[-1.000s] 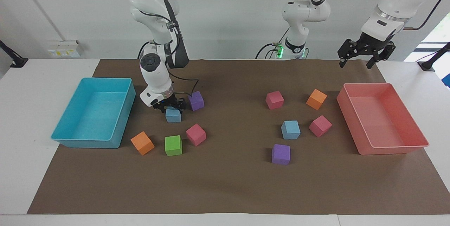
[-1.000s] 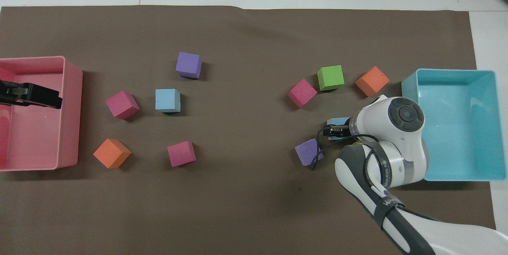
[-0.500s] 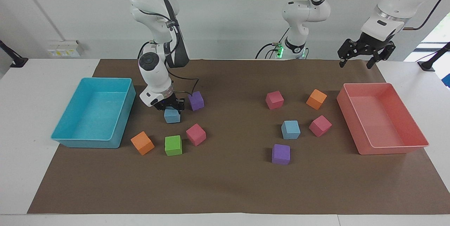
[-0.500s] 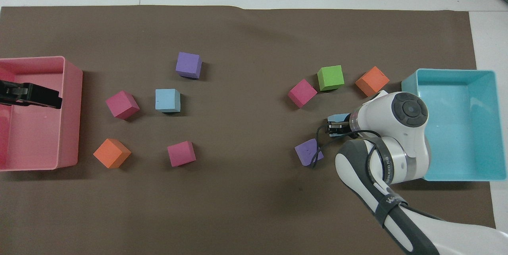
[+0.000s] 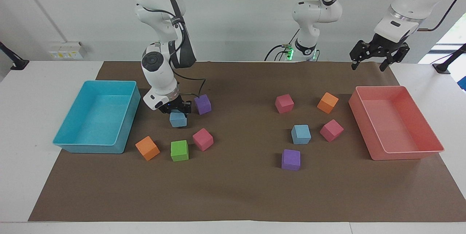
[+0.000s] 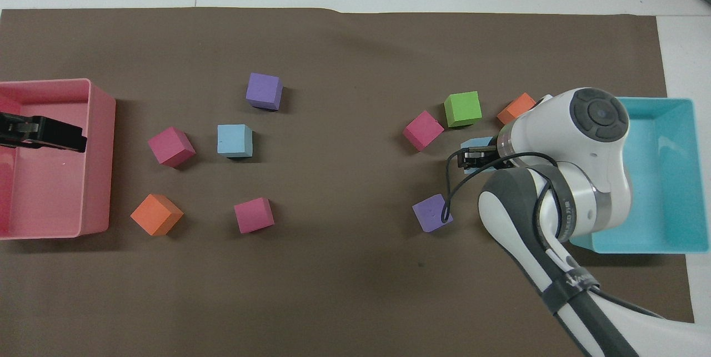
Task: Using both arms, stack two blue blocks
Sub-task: 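Carry the light-blue cube to the table center and set it down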
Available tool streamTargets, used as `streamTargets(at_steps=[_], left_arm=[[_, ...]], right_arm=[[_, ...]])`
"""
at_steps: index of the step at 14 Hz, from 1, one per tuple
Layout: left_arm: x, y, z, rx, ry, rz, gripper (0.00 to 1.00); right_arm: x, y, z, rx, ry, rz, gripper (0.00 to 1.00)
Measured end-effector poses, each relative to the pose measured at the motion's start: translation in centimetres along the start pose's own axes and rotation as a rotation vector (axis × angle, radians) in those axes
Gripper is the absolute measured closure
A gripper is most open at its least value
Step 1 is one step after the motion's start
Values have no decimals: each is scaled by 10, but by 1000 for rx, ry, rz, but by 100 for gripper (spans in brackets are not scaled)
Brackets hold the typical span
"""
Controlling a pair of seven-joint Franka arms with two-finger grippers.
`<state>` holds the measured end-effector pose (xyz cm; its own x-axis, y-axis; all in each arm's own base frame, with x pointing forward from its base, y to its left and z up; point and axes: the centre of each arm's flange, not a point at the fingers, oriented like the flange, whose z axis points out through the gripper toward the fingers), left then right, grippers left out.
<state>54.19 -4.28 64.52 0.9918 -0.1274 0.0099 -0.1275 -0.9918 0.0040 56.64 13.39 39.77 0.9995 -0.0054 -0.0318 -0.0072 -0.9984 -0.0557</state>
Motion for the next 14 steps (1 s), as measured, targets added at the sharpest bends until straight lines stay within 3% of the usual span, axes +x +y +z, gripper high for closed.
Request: streamTargets(at_steps=[7,14], left_arm=[[0,0,0,0,0,0,0],[0,0,0,0,0,0,0]], right_arm=[[13,-82,-34,-13,46,-42,42],[12,-218,27,-47,4,-56,42]])
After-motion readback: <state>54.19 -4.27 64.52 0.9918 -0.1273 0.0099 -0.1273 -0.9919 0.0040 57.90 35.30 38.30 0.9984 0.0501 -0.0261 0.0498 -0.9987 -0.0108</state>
